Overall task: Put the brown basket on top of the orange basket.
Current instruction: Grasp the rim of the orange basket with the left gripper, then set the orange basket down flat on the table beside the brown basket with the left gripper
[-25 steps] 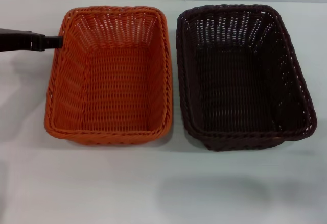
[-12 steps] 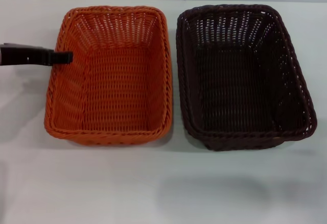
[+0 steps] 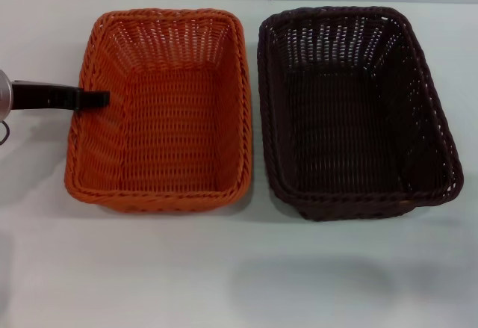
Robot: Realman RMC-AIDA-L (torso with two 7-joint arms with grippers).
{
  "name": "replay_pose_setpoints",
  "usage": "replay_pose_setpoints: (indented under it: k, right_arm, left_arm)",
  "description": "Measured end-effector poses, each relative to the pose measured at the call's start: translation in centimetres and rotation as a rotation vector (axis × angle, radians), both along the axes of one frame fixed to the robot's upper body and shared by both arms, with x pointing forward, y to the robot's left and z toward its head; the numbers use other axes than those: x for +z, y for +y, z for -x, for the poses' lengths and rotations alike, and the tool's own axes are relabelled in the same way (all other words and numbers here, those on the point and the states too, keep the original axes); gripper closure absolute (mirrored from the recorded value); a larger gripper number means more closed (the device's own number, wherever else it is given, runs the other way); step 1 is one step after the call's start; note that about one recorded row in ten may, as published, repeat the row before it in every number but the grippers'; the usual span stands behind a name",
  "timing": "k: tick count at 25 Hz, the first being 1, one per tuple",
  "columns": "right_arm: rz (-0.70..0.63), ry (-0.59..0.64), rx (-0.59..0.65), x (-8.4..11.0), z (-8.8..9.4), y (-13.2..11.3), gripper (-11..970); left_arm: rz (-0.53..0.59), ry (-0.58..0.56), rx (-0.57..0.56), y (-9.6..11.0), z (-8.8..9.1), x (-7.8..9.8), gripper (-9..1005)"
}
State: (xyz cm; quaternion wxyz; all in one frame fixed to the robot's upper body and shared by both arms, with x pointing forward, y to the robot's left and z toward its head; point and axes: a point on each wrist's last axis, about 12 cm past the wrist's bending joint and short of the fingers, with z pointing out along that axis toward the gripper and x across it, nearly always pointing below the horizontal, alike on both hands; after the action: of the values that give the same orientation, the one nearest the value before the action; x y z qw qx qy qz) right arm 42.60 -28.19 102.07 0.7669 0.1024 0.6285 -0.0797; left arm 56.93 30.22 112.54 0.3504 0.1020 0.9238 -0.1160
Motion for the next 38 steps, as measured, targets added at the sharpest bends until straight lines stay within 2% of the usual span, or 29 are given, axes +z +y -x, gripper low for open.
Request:
replay_pose_setpoints:
  k: [10, 12, 17, 21, 26, 29, 32, 38]
  right_arm:
    - [0.001, -0.008, -0.002, 0.1, 0.0, 0.0, 149]
    - [0.001, -0.008, -0.002, 0.1, 0.0, 0.0, 150]
    - [0.002, -0.008, 0.001, 0.1, 0.0, 0.0, 150]
    - [0.002, -0.007, 0.001, 0.1, 0.0, 0.0, 151]
    - [0.001, -0.007, -0.002, 0.1, 0.1, 0.0, 151]
    - [0.0, -0.01, 0.002, 0.1, 0.0, 0.1, 152]
    - [0.0, -0.011, 0.003, 0.2, 0.0, 0.1, 152]
    - [0.002, -0.019, 0.001, 0.3, 0.1, 0.1, 153]
  left_arm:
    - [0.001, -0.007, 0.01, 0.3, 0.1, -0.4, 194]
    - [-0.005, -0.009, 0.008, 0.2, 0.1, -0.5, 311]
    - [-0.019, -0.016, -0.013, 0.1, 0.0, -0.4, 532]
    - [-0.033, -0.026, -0.037, 0.0, -0.1, -0.3, 606]
    - [-0.083, -0.096, -0.172, 0.0, -1.2, 1.2, 698]
    - [-0.057, -0.118, -0.235, 0.4, -2.2, 2.4, 754]
    - [-0.016, -0.154, -0.323, 0.9, -3.6, 3.7, 760]
    - [-0.033, -0.209, -0.438, 0.5, -5.0, 5.4, 763]
